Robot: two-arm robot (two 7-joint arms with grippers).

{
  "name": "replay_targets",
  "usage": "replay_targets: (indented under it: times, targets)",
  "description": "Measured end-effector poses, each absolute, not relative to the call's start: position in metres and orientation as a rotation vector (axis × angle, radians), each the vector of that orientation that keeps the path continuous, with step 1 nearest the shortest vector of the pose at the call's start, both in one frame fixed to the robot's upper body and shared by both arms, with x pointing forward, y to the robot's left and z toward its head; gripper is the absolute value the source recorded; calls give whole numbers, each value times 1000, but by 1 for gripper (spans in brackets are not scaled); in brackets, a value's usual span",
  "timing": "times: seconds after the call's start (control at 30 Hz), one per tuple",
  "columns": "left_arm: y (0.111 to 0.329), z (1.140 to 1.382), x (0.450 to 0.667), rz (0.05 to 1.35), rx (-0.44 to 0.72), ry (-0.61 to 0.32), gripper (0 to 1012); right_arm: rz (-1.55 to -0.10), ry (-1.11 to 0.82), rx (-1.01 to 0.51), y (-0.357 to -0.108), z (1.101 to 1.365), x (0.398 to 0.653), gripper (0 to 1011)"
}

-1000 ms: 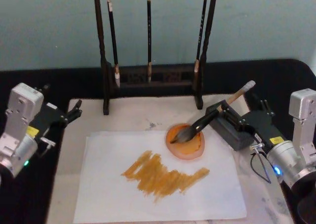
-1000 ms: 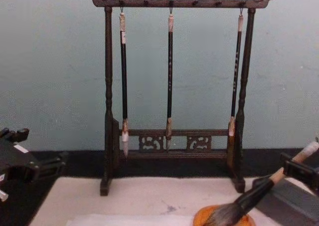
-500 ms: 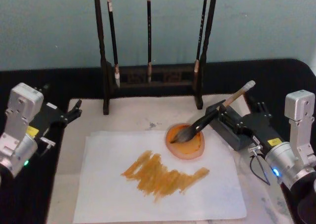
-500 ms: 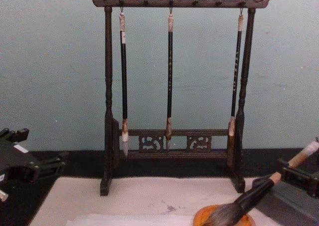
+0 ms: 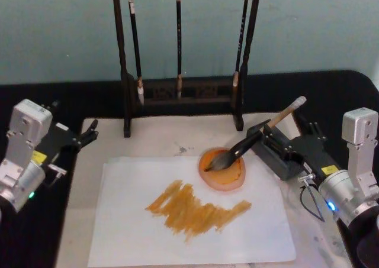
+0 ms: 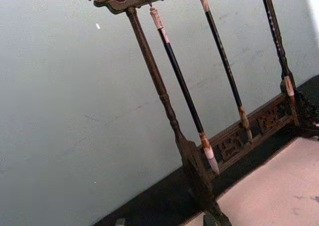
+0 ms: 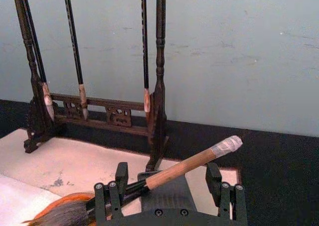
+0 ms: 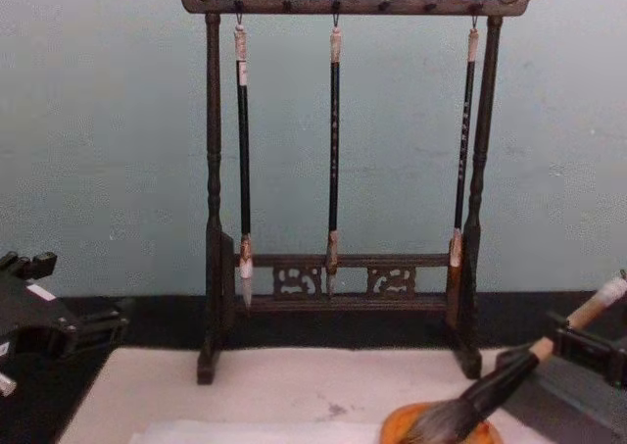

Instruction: Pick up the brush from the inkstone, write on the paper, then place the brush back to its original position.

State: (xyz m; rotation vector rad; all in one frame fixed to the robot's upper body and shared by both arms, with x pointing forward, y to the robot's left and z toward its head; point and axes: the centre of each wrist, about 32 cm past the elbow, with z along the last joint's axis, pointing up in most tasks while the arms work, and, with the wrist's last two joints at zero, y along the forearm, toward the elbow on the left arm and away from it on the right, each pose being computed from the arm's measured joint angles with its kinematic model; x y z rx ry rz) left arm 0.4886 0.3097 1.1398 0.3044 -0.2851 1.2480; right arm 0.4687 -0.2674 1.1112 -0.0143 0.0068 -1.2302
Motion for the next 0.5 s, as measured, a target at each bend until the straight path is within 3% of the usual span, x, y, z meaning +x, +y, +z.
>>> replay_targets:
  times: [0.5]
  targets:
    - [310, 1140, 489, 1248, 304, -285, 1010, -1232, 8, -12, -267, 1111, 469, 1000]
